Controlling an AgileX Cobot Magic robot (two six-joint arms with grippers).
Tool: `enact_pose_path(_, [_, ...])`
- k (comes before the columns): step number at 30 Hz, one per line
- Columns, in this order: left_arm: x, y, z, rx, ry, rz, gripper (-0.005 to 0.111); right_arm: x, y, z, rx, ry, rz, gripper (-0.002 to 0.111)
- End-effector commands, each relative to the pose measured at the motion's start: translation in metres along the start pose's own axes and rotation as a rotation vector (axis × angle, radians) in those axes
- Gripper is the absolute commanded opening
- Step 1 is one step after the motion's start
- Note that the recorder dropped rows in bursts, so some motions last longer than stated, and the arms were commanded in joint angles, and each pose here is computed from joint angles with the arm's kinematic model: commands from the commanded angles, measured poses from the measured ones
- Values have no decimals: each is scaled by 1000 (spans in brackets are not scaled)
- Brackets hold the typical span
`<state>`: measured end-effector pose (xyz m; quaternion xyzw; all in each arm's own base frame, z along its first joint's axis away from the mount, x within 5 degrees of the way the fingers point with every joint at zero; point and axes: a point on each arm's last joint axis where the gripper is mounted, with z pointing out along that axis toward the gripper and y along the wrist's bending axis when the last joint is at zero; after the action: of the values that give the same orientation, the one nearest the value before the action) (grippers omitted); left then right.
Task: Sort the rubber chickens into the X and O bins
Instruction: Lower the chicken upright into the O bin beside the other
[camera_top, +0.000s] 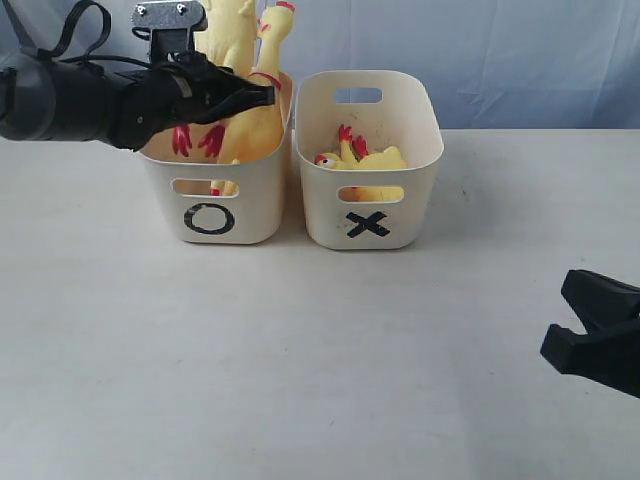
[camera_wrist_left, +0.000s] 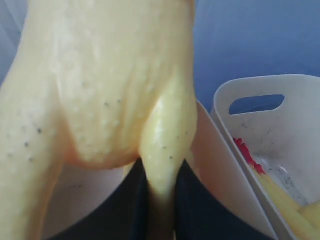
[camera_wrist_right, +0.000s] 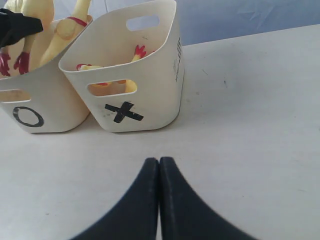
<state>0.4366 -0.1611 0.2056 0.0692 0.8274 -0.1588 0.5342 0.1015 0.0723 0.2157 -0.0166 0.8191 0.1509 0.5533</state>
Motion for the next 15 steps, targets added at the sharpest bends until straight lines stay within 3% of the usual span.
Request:
enact_pose_path(1, [-2,5,3,-19,-24,-125,0,1,0,0,-8,-1,-8,-1])
enact_pose_path(15, [8,23,2,-93,91,-213,0,1,-1,0,-4,-4,-8,-1])
